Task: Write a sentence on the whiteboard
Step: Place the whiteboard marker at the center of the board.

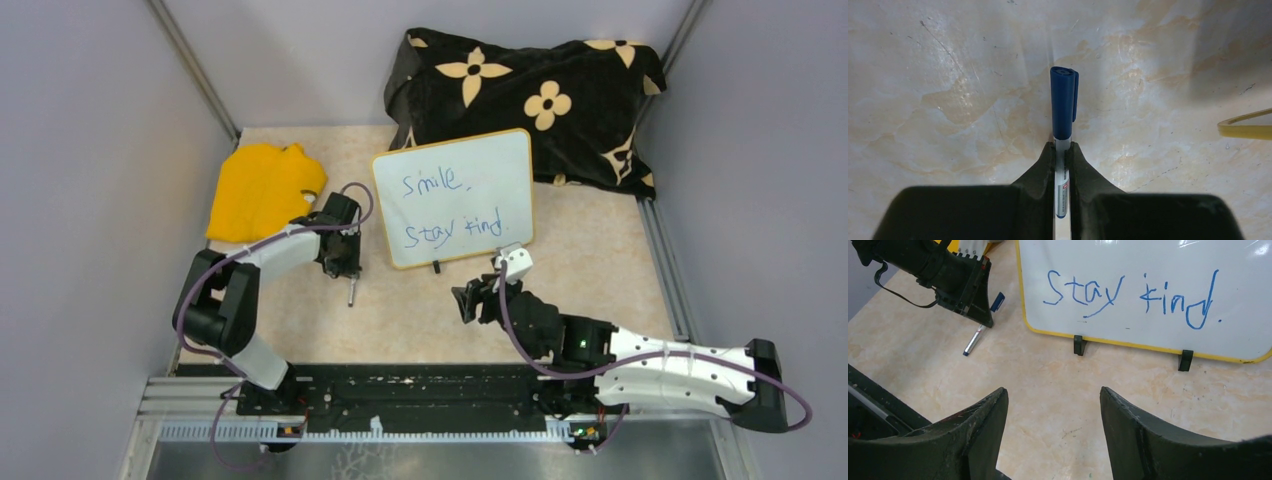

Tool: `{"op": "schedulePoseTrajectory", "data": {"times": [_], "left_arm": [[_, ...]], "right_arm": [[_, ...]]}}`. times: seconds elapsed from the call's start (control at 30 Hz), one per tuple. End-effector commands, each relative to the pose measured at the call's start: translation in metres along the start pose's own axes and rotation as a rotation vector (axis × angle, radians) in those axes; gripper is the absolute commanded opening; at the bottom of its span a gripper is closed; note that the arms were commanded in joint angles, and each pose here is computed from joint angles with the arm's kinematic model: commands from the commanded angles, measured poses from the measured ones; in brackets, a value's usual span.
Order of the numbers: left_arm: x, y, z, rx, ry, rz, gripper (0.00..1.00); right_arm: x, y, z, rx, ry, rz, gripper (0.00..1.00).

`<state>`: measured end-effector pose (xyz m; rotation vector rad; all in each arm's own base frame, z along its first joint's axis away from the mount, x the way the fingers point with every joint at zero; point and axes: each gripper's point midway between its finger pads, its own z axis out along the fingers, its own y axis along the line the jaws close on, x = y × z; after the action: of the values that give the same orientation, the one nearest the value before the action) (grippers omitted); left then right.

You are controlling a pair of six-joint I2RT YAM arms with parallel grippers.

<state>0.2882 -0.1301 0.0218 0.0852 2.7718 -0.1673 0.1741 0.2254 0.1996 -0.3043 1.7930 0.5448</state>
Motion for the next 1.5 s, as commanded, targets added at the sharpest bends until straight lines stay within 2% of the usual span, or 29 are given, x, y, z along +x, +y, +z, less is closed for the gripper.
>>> {"op": "schedulePoseTrajectory", "data": {"times": [0.0,0.2,1.0,1.47], "left_arm": [[-0.004,-0.002,0.002,0.009,0.004,0.001,0.12],[-0.005,-0.002,0.002,0.010,0.002,-0.001,0.24],[-0.004,-0.002,0.004,0.006,0.009,-0.004,0.41],[-0.012,-0.011,-0.011,0.063,-0.045,-0.008,0.52]], "right_arm": [[-0.033,0.000,-0.005,0.012,-0.072,0.052,0.66],[-0.034,-0.006,-0.011,0.020,-0.082,0.074,0.66],[-0.046,-0.010,-0.013,0.036,-0.118,0.061,0.65],[-0.047,-0.007,-0.013,0.025,-0.105,0.052,0.65]]}}
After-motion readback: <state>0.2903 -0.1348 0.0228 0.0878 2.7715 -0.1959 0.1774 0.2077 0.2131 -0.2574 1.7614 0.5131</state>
